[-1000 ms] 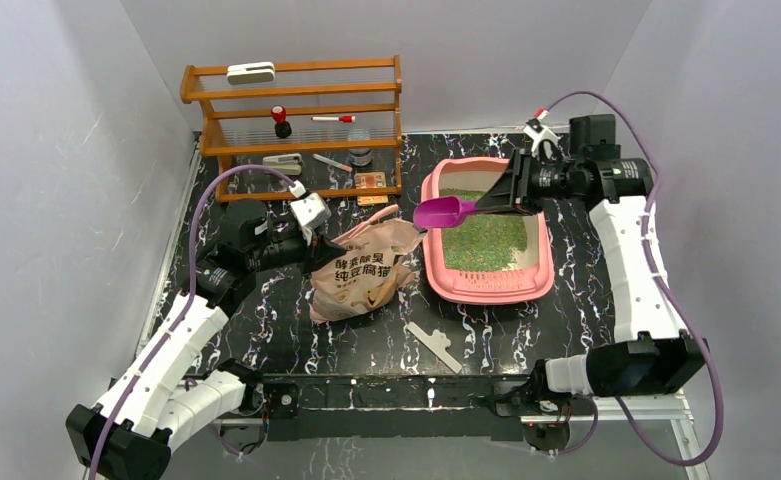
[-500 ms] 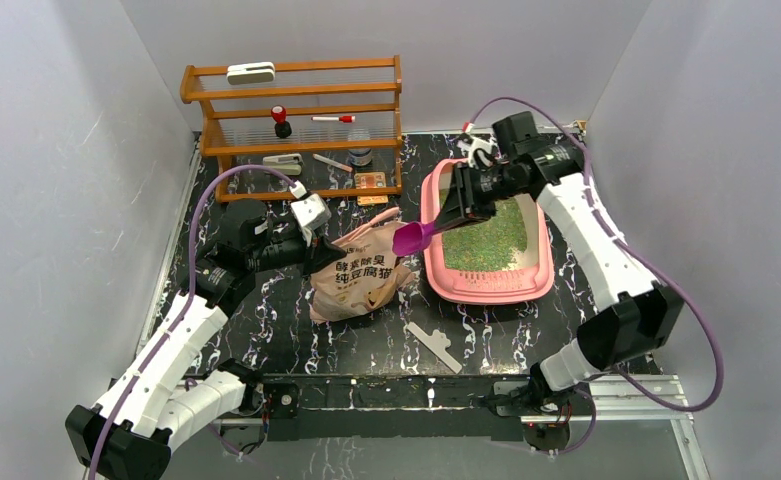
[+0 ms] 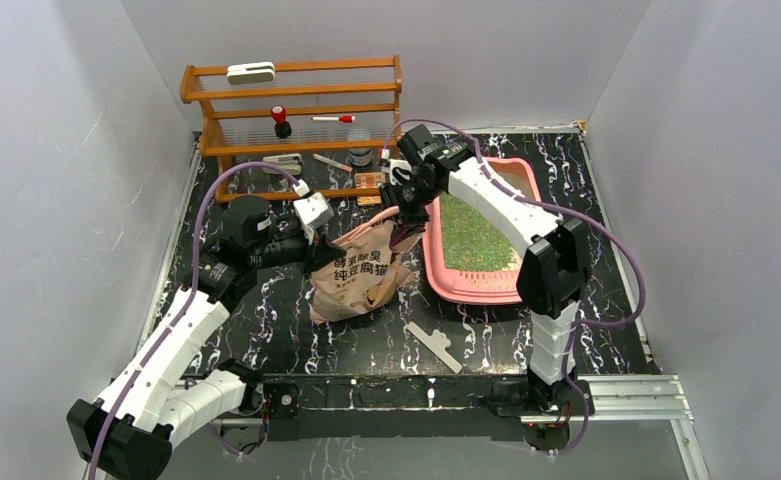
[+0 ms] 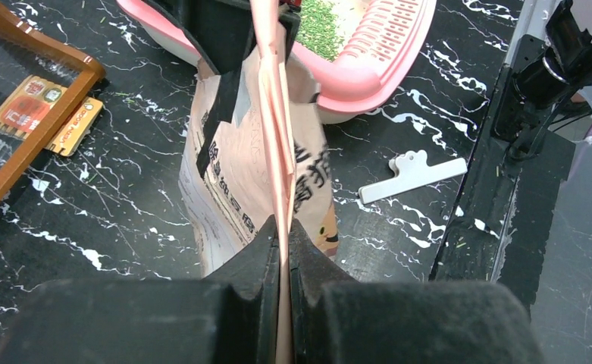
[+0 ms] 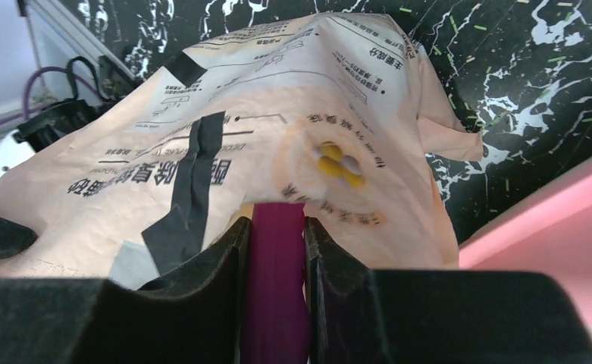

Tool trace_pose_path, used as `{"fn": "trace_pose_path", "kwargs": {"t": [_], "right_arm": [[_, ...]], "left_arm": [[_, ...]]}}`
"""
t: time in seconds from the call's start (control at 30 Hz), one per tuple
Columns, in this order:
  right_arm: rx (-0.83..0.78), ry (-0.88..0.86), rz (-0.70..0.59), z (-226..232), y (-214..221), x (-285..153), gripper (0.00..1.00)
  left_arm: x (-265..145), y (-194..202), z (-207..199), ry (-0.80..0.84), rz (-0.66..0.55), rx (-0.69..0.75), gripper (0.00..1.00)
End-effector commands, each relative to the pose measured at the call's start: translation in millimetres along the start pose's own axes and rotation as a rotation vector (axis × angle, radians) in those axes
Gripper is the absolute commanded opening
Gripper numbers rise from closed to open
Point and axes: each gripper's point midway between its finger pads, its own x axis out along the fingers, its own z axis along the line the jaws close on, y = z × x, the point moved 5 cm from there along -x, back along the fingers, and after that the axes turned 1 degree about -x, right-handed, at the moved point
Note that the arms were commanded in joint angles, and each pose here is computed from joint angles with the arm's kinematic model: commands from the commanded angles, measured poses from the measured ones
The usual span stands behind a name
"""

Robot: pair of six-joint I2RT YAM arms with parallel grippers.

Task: Fill the litter box with clean litter
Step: 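Scoop the cat litter from the cat litter bag.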

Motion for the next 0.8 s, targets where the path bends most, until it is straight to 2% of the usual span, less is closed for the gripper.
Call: {"fn": "trace_pose_path", "kwargs": {"t": [0.0, 0.1, 0.17, 0.23, 0.33, 0.5, 0.7, 0.77], "right_arm": [[-0.082, 0.275, -0.169, -2.8, -17.8, -34.9, 0.00], [-0.120, 0.315, -0.281, 11.5, -23.1, -68.6, 0.00], [-0.136, 0.344, -0.299, 14.2, -20.8, -82.5, 0.00], [-0.144, 0.381, -0.280, 10.2, -17.4, -85.7, 0.00], [-0.141, 0.390, -0.191, -4.3, -9.4, -66.3, 0.00], [-0.124, 0.198, -0.015, -8.0, 0.6, -17.2, 0.00], [-0.157, -0.035, 0.056, 10.1, -1.4, 0.3, 0.00], [-0.184, -0.057, 0.074, 12.8, -2.6, -1.0, 0.00]], "left_arm": [[-8.3, -18.8, -4.8, 0.017, -0.019, 0.060, 0.00], [-6.9, -17.6, -3.4, 0.015, -0.012, 0.056, 0.00], [-6.3, -18.2, -3.5, 0.017, -0.015, 0.049, 0.00], [-5.8, -17.4, -4.0, 0.020, -0.017, 0.044, 0.00], [-6.4, -16.7, -4.4, 0.019, -0.018, 0.044, 0.00], [-6.6, -16.8, -4.5, 0.017, -0.020, 0.043, 0.00], [-4.1, -17.2, -3.1, 0.021, -0.014, 0.033, 0.00], [-3.7, -17.6, -2.0, 0.016, -0.013, 0.035, 0.00]]}}
